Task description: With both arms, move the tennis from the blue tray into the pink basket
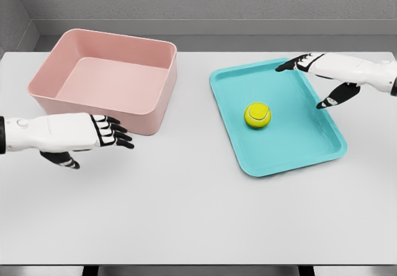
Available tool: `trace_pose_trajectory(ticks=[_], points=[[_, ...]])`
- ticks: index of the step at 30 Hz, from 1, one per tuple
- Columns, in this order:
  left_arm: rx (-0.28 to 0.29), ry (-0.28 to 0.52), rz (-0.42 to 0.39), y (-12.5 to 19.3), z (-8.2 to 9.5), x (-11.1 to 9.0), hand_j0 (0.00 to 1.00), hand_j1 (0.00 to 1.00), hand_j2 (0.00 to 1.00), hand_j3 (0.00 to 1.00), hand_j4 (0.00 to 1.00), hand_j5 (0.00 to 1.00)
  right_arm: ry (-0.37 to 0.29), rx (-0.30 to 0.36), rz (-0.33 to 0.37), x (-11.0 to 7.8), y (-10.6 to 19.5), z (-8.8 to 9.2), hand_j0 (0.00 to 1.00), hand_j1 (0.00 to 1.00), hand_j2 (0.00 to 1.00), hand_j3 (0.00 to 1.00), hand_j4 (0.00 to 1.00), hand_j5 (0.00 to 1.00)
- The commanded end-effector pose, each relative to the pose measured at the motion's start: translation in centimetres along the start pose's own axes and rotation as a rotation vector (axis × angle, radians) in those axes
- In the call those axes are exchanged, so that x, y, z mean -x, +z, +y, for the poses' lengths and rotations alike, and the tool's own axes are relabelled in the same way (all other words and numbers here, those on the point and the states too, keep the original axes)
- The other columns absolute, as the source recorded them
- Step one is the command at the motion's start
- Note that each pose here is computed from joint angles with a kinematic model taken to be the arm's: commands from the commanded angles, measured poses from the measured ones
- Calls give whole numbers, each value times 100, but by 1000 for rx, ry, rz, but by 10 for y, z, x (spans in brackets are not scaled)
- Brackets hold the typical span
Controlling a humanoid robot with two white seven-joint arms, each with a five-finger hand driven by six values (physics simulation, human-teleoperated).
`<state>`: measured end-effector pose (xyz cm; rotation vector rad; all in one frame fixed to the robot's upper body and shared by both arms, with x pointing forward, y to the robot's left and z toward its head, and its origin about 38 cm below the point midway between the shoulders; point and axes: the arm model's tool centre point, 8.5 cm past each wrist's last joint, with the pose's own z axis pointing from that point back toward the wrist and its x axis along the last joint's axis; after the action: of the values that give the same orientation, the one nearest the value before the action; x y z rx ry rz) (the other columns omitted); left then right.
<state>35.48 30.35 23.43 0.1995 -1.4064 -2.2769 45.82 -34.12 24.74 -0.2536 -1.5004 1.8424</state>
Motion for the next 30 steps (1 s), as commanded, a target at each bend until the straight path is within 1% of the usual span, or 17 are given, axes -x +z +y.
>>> trace_pose_trajectory(ticks=[1,3,4,7,8,9,10,11,13,15,16,17,18,20,23,24,30], points=[[-12,35,-18,-2,0,-2,100,100,100,100,100,100,-5,5,-1,0,0,0,100,100,100,100,100,100],[-16,50,-29,-4,-2,-3,100,100,100,100,100,100,3,7,-24,-7,-3,-2,100,100,100,100,100,100],[-14,51,-30,-5,-3,-4,100,100,100,100,100,100,1,-6,-32,-9,-7,1,100,100,100,100,100,100],[-11,52,-27,-4,-4,-3,100,100,100,100,100,100,-4,-8,-46,-12,-12,6,100,100,100,100,100,100],[-9,49,-19,0,-3,-2,100,100,100,100,100,100,-13,-24,-62,-15,-20,13,100,100,100,100,100,100],[-10,30,6,9,4,2,100,100,100,100,100,100,-17,-29,-66,-16,-22,16,100,100,100,100,100,100],[-15,23,11,12,9,3,100,100,100,100,100,100,-23,-37,-86,-20,-31,20,100,100,100,100,100,100],[2,15,45,25,10,7,100,100,100,100,100,100,-27,-44,-100,-23,-38,22,100,100,100,100,100,100],[-10,0,50,27,18,8,100,100,100,100,100,100,-35,-57,-117,-27,-47,28,100,100,100,100,100,100],[-5,1,53,28,17,8,100,100,100,100,100,100,-44,-57,-120,-27,-56,30,100,100,100,100,100,100],[4,0,65,34,16,9,100,100,100,100,100,100,-50,-60,-116,-27,-61,32,100,100,100,100,100,100],[14,17,61,32,9,8,100,100,100,100,100,100,-61,-68,-95,-24,-64,35,100,100,100,100,100,100],[29,42,51,29,-3,6,100,100,100,100,100,100,-71,-77,-83,-19,-68,39,100,100,100,100,100,100],[28,36,57,31,-1,7,100,100,100,100,100,100,-69,-91,-48,-14,-71,42,100,100,100,100,100,100],[31,40,54,30,-3,6,100,100,100,100,100,100,-79,-110,-26,-8,-77,50,100,100,100,100,100,100],[27,33,55,30,0,7,100,100,100,100,100,100,-83,-111,-16,-5,-76,51,100,100,100,100,100,100],[7,21,41,24,7,6,100,100,100,100,100,100,-83,-131,-14,-10,-89,57,100,100,100,100,100,100]])
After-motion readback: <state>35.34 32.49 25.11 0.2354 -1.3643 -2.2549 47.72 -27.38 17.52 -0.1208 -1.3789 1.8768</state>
